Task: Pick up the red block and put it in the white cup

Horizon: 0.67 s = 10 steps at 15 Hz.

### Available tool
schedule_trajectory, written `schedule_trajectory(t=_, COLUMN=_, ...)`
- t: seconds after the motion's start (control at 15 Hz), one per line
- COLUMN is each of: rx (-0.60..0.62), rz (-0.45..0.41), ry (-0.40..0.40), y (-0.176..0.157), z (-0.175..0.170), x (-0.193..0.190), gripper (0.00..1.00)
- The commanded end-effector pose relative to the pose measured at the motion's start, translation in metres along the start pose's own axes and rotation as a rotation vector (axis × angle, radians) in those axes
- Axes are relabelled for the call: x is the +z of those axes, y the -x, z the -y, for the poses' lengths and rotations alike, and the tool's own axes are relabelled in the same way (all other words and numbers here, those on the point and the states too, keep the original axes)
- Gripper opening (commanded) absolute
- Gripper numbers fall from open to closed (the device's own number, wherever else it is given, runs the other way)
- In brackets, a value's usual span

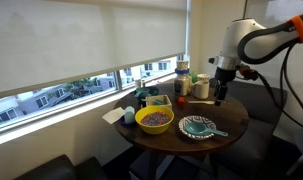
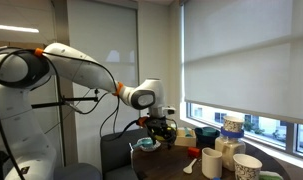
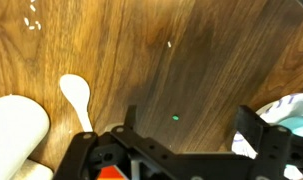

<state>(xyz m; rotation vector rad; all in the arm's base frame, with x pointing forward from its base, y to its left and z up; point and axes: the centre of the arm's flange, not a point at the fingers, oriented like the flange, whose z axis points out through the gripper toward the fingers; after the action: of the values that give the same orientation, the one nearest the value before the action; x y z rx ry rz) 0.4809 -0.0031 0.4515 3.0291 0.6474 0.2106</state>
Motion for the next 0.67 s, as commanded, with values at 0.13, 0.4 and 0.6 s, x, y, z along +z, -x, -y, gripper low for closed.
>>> schedule_trajectory(t=0.13, rx=-0.098, rz=-0.011, ry=-0.055, y=-0.020, z=-0.026, x=0.004, gripper=1.00)
schedule_trajectory(t=0.4, rx=-0.133, rz=-0.012, ry=-0.083, y=-0.034, z=-0.038, x=0.005, gripper=1.00)
schedule_trajectory(t=0.6, rx=-0.091, rz=-0.143, ry=-0.024, y=-0.067, z=-0.045, x=0.017, gripper=1.00)
